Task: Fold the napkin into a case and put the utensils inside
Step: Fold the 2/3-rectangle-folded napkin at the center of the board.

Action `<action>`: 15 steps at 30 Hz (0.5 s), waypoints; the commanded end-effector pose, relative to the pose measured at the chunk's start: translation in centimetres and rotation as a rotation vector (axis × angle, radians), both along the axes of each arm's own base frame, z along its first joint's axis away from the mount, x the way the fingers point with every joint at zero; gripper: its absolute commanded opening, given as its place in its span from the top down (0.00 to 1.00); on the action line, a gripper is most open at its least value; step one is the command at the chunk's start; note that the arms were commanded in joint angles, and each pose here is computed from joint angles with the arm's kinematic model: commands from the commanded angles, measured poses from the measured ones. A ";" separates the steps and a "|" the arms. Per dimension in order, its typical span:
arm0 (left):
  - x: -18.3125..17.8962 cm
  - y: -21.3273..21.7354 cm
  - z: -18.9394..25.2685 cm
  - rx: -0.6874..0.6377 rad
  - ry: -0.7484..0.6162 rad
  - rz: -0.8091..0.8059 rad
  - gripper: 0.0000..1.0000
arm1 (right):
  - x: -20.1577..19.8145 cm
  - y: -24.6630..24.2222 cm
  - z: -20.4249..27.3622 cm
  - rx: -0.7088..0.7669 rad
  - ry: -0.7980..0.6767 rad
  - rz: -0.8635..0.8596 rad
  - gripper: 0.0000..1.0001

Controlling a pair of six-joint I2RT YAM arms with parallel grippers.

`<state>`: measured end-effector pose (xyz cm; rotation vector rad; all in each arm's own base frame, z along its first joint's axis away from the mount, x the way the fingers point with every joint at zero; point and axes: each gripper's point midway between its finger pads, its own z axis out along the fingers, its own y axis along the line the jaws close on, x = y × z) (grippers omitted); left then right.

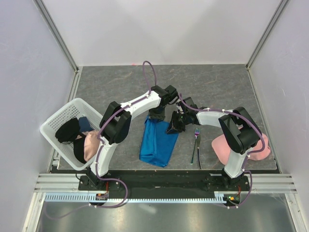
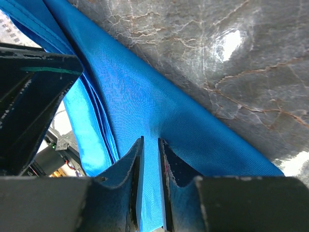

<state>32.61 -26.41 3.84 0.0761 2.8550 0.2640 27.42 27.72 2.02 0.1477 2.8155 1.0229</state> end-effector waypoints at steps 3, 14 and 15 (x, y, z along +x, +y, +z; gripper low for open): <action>1.3 -0.6 2.4 -0.030 -0.081 0.033 0.51 | -0.3 -0.5 -1.3 -0.021 0.007 0.002 0.75; 0.9 1.0 3.5 0.011 -0.125 0.069 0.57 | -0.2 -0.3 -1.2 -0.007 0.009 0.002 0.76; 0.8 1.2 3.6 0.013 -0.127 0.074 0.55 | -0.3 -0.3 -1.2 -0.007 0.011 0.002 0.76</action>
